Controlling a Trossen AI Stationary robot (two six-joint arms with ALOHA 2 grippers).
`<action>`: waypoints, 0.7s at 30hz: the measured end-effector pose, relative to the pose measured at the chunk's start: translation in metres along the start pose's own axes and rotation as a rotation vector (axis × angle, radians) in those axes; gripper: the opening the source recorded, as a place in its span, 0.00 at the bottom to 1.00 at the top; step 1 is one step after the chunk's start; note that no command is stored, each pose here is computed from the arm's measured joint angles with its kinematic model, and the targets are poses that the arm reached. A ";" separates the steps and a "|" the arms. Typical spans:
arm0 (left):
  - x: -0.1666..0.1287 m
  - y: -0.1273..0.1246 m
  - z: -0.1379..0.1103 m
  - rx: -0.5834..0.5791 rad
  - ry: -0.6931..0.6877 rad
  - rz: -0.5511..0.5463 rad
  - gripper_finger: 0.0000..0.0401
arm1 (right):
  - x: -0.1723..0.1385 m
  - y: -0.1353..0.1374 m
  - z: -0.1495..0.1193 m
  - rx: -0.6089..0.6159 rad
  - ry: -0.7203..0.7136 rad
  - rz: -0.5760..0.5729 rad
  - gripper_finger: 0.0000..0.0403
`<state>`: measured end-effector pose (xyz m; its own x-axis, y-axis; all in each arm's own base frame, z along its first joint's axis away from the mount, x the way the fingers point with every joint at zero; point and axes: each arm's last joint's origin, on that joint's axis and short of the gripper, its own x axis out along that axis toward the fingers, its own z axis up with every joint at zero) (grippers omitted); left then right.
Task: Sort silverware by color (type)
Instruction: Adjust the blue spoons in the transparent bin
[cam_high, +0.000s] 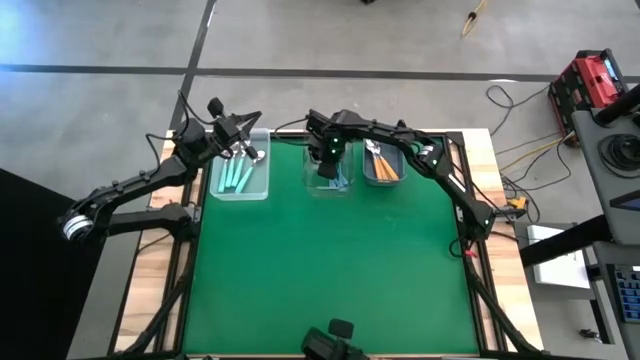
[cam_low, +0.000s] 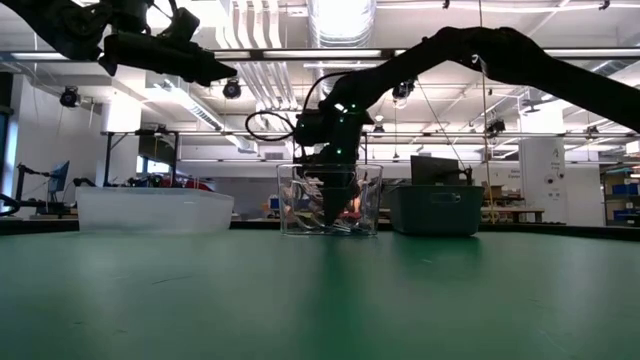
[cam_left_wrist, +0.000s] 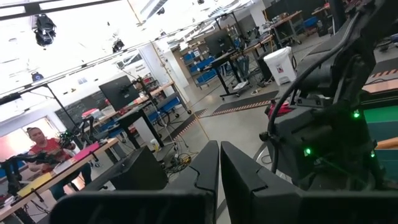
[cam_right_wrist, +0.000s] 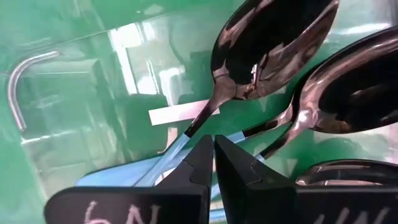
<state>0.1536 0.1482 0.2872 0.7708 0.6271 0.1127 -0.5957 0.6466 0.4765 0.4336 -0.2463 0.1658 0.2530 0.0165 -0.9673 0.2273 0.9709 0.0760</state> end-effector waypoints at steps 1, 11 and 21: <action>0.000 0.000 0.000 0.000 -0.001 0.000 0.00 | 0.000 0.000 0.000 0.009 -0.002 0.001 0.02; 0.000 0.000 0.000 0.000 -0.001 0.001 0.00 | 0.000 0.003 0.005 0.055 -0.056 0.059 0.02; 0.000 0.000 0.000 0.000 -0.001 0.001 0.00 | -0.003 -0.004 0.011 0.124 -0.110 -0.041 0.02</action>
<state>0.1536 0.1482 0.2873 0.7706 0.6270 0.1142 -0.5962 0.6460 0.4767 0.4420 -0.2529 0.1709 0.3405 -0.0557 -0.9386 0.3521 0.9331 0.0724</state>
